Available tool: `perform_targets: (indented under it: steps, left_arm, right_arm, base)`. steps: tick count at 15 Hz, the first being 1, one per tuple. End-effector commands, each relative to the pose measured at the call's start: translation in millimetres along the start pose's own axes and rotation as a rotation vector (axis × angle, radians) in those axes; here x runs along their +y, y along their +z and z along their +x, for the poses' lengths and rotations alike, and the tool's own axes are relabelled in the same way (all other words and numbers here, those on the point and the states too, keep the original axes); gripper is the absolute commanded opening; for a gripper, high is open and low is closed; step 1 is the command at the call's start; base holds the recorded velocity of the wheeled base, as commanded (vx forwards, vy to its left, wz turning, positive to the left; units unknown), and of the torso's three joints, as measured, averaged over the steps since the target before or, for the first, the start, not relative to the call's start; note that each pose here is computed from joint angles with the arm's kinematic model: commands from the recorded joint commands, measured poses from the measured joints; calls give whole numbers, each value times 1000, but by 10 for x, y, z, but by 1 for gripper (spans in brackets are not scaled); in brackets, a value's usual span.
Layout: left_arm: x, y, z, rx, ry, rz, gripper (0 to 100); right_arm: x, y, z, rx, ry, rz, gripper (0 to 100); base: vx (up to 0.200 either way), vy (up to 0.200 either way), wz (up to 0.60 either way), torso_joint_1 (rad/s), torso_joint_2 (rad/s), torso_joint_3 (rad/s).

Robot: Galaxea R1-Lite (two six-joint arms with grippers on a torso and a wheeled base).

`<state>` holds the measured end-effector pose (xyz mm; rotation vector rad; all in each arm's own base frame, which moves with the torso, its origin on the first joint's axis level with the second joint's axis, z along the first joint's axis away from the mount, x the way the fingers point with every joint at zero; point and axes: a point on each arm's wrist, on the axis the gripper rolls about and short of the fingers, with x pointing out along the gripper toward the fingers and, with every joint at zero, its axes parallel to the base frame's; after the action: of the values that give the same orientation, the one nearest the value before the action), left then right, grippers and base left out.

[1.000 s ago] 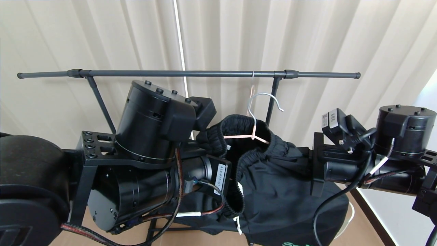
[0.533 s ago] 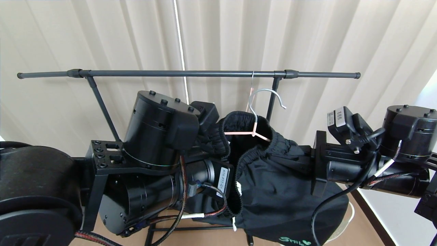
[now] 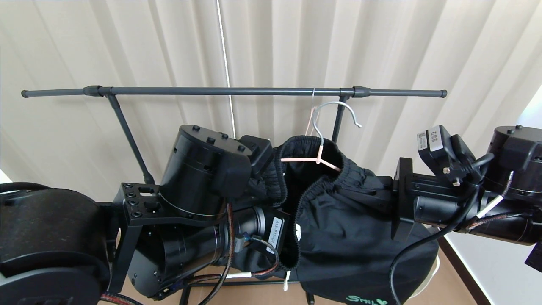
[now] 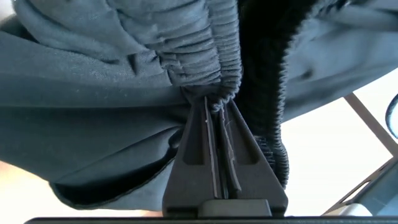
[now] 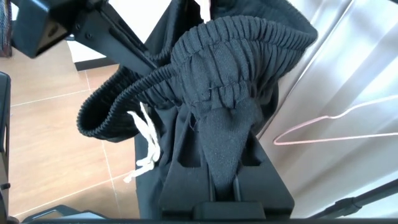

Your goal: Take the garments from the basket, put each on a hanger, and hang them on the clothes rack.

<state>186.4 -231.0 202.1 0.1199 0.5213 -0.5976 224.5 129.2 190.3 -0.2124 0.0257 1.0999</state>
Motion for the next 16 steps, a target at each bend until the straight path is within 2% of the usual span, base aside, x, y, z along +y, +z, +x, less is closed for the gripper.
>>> perform_targets:
  steps: [1,3,6,7,9,11,14,16]
  left_arm:
    - [3,-26,54,16,8,2,0]
    - [0,-43,102,27,15,4,0]
    - [-5,-17,102,5,9,1,0]
    - [-5,-18,102,4,9,1,100]
    - [-9,-2,104,-2,8,2,100]
    - [-13,29,77,-38,1,-1,100]
    - [44,23,-141,-69,0,18,100]
    - [112,-85,-312,-68,-3,45,100]
  right_arm:
    - [17,41,-35,-14,-1,-10,0]
    - [26,37,-43,-14,7,-9,0]
    - [32,38,-45,-15,8,-9,0]
    - [29,37,-47,-14,7,-9,0]
    - [28,33,-44,-14,10,-8,0]
    - [24,30,-37,-13,10,-7,0]
    - [14,15,-18,-8,12,-4,0]
    - [9,4,-6,-5,14,-1,0]
  base:
    - [0,0,0,0,0,0]
    - [0,0,0,0,0,0]
    - [0,0,0,0,0,0]
    - [0,0,0,0,0,0]
    - [0,0,0,0,0,0]
    - [0,0,0,0,0,0]
    - [0,0,0,0,0,0]
    - [0,0,0,0,0,0]
